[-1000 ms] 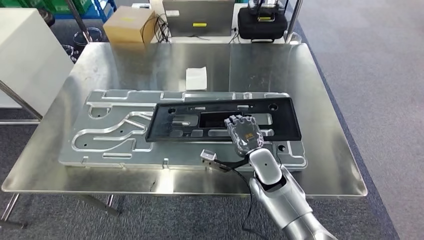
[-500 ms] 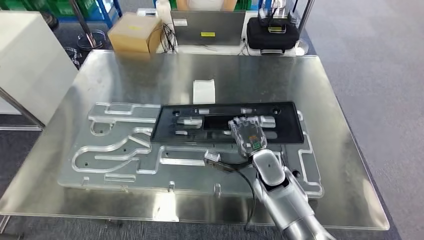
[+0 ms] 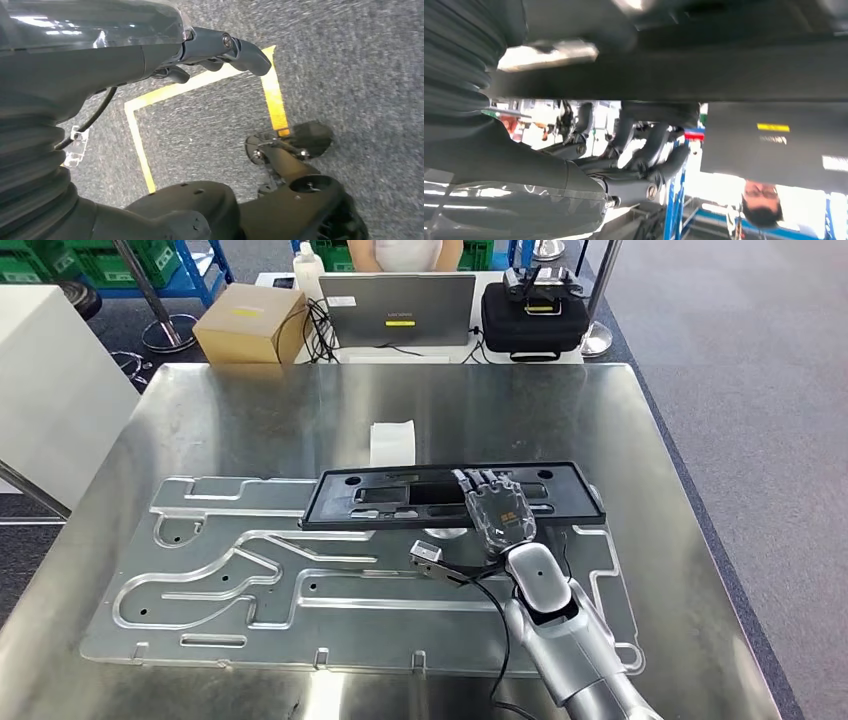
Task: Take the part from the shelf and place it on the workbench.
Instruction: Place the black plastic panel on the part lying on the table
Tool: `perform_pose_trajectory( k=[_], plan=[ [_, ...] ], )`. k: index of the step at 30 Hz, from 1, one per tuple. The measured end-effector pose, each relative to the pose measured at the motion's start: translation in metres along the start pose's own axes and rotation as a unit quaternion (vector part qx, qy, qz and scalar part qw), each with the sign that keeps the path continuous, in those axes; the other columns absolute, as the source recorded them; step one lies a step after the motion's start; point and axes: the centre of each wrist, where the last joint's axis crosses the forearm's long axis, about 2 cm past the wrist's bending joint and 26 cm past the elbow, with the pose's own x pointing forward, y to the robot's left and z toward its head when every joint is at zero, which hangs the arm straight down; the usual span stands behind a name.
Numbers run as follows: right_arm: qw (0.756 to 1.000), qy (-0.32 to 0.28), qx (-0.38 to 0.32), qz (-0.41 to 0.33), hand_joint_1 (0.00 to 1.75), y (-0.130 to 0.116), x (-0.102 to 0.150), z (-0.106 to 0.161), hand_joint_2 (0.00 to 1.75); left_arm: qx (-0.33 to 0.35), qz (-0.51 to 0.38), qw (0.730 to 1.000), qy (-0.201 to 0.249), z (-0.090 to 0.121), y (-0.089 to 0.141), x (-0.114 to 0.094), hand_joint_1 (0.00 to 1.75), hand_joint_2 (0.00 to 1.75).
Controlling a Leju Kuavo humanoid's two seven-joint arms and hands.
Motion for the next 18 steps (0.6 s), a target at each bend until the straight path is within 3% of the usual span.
perform_pose_trajectory(
  k=[2,18],
  plan=[
    [1.0,0.0,-0.001,-0.001,0.0,0.0002,-0.0001,0.0002,1.75,0.0,0.002,1.0,-0.002,0.0001,-0.0001,-0.0002,0.0,0.0],
    [1.0,0.006,0.005,-0.004,0.0,0.003,-0.0032,0.0041,1.75,-0.005,0.02,1.0,-0.006,0.0005,-0.0018,-0.0015,0.0,0.0]
  ],
)
